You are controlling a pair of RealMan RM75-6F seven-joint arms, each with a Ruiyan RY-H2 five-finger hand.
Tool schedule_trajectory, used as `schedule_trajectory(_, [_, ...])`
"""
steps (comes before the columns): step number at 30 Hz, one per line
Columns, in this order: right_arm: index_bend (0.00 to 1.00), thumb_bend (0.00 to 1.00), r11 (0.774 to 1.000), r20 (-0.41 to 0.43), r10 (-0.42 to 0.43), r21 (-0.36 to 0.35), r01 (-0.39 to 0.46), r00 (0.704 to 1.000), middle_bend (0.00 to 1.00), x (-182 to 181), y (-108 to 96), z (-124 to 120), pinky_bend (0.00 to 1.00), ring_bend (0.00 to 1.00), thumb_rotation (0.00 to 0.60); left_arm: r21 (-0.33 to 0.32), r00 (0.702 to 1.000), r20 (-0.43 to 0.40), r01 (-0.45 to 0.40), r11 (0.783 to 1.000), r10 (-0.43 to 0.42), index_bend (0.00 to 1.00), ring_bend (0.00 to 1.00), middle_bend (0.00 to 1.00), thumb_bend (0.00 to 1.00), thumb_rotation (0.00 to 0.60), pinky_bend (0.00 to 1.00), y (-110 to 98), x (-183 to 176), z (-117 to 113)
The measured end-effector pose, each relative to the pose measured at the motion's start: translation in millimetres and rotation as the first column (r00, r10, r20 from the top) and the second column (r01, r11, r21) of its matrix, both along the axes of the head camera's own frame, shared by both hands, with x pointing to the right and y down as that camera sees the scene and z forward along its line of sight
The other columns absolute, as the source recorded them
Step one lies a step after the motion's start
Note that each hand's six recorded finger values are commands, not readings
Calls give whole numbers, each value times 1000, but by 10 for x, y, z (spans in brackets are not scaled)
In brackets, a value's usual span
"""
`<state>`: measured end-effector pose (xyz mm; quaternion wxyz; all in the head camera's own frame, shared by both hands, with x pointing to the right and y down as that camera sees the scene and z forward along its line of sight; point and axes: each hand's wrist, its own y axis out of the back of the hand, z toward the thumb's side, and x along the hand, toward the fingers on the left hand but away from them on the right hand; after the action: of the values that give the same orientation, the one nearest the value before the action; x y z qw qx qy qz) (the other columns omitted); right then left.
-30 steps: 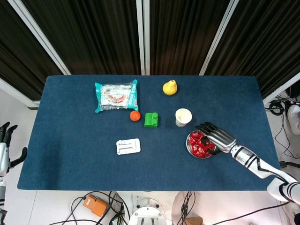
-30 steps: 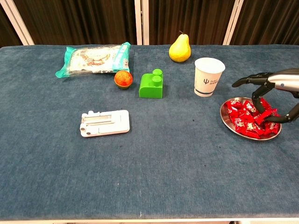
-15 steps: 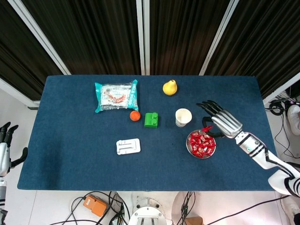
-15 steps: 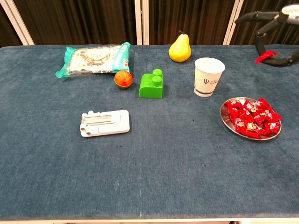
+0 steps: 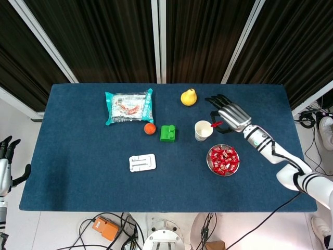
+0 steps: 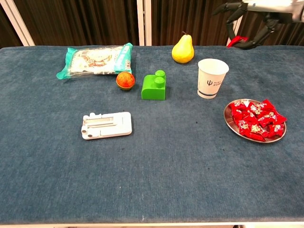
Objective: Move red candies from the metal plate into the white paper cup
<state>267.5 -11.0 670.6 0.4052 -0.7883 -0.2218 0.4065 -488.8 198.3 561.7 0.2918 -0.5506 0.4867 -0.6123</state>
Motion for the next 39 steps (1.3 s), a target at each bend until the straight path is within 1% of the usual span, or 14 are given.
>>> schedule_trajectory(4, [678,624,1000,3,-9,-10,9,1000,95,-133,-16,102,6,7,600,0,1000,-1,3,1000,-3,113,0,0,345,600,0,1,-4,-1])
schedule_trajectory(8, [672,624,999,-19,-24,-23,23,1000,95,-229,-29,208,6,7,600,4,1000,-5,10,1000,-10,112,0,0,345,600,0,-1,-11,-9])
schedule_trajectory(11, [667,624,999,-23,-39,-24,38,999,95,-302,-25,241,5,7,600,2,1000,-6,10,1000,-10,112,0,0,345,600,0,4,-12,-11])
schedule_trajectory(16, [606,624,999,-42,-41,-34,40,998,95,-320,-24,284,5,7,600,-1,1000,-8,7,1000,-7,112,0,0,345,600,0,7,-6,-6])
schedule_trajectory(22, [560,624,998,-81,-67,-25,66,994,94,-338,0,325,5,7,600,0,1000,-12,12,1000,-12,112,0,0,345,600,0,7,-15,-12])
schedule_trajectory(24, [506,624,997,-93,-66,-33,64,993,95,-332,6,342,5,7,600,-4,1000,-12,12,1000,-12,112,0,0,345,600,0,10,-13,-6])
schedule_trajectory(26, [481,620,997,-100,-61,-43,57,993,95,-328,11,353,5,7,600,-6,1000,-12,9,1000,-9,113,0,0,345,600,0,9,-8,-3])
schedule_trajectory(31, [463,608,998,-94,-56,-44,52,994,95,-325,9,309,4,7,600,-4,1000,-12,12,1000,-12,113,0,0,345,600,0,8,-14,-5])
schedule_trajectory(34, [437,573,999,-79,-46,-31,44,996,95,-300,-14,237,2,7,600,-5,1000,-11,9,1000,-9,112,0,0,345,600,0,8,-11,-4])
schedule_trajectory(39, [399,500,1000,-15,-20,12,20,1000,94,-228,-28,-4,0,2,600,-3,1000,-10,12,1000,-12,112,0,0,345,600,0,12,-15,-11])
